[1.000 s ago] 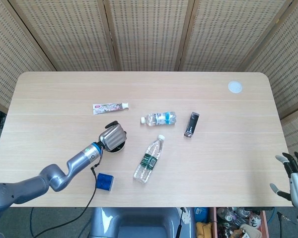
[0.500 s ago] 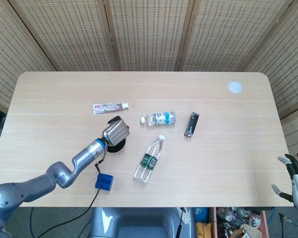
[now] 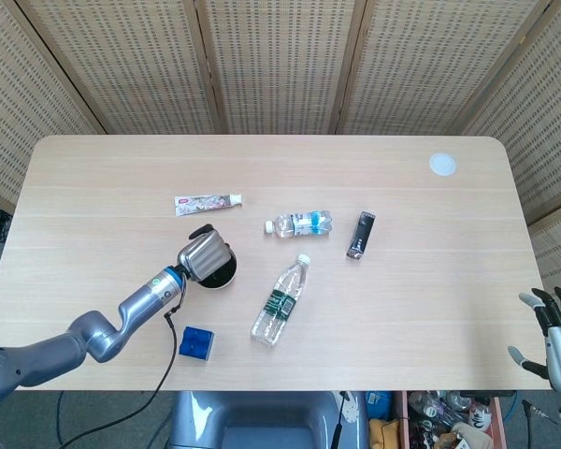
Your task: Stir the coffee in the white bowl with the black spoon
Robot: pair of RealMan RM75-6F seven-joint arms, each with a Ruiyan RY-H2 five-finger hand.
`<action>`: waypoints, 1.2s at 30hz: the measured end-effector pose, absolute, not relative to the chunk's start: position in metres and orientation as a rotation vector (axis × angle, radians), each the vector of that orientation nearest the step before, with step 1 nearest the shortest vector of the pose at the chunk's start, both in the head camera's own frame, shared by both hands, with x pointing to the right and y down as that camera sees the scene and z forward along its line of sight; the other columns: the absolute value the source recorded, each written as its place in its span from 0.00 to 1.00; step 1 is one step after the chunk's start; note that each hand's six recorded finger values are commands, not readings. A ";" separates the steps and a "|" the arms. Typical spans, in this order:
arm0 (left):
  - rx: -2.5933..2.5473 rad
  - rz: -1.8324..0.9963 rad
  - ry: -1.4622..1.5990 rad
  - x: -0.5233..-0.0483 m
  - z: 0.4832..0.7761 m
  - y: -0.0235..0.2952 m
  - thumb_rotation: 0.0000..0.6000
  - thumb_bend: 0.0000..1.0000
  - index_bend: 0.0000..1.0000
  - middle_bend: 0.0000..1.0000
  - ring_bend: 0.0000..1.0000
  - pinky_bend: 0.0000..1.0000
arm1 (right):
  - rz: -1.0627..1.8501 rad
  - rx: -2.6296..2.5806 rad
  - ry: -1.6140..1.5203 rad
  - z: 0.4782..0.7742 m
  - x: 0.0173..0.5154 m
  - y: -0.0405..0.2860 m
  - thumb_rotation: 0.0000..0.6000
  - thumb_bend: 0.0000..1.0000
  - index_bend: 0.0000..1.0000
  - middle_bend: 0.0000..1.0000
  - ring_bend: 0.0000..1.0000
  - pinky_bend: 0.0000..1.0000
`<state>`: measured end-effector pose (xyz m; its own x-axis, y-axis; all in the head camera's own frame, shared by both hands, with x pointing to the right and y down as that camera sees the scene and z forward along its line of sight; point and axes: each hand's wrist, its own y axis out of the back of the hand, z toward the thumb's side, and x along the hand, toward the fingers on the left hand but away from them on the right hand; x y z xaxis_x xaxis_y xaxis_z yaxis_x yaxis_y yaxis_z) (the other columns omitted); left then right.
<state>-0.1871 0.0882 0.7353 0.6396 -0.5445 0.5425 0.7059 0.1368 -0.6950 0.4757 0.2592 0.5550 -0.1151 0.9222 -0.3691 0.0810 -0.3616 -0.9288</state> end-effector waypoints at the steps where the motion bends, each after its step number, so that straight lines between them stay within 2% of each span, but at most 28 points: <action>1: -1.113 -0.908 -0.175 -0.188 0.734 0.090 1.00 0.46 0.66 0.79 0.72 0.73 | 1.557 -1.464 -1.148 0.555 0.476 0.259 1.00 0.26 0.25 0.24 0.07 0.14; 9: -1.134 -0.882 -0.175 -0.181 0.730 0.099 1.00 0.46 0.66 0.79 0.72 0.73 | 1.559 -1.456 -1.153 0.553 0.477 0.261 1.00 0.26 0.25 0.24 0.07 0.14; 21: -1.083 -0.905 -0.156 -0.167 0.737 0.081 1.00 0.46 0.66 0.79 0.72 0.73 | 1.565 -1.453 -1.155 0.552 0.477 0.262 1.00 0.26 0.25 0.24 0.07 0.14; 36: -1.068 -0.936 -0.188 -0.203 0.735 0.082 1.00 0.46 0.66 0.79 0.72 0.73 | 1.560 -1.460 -1.153 0.554 0.476 0.262 1.00 0.26 0.25 0.24 0.07 0.14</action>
<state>-0.2032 0.0817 0.7347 0.6169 -0.5630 0.5500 0.7317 0.1528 -0.6643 0.4760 0.2620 0.5540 -0.1210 0.9220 -0.3677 0.0813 -0.3600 -0.9294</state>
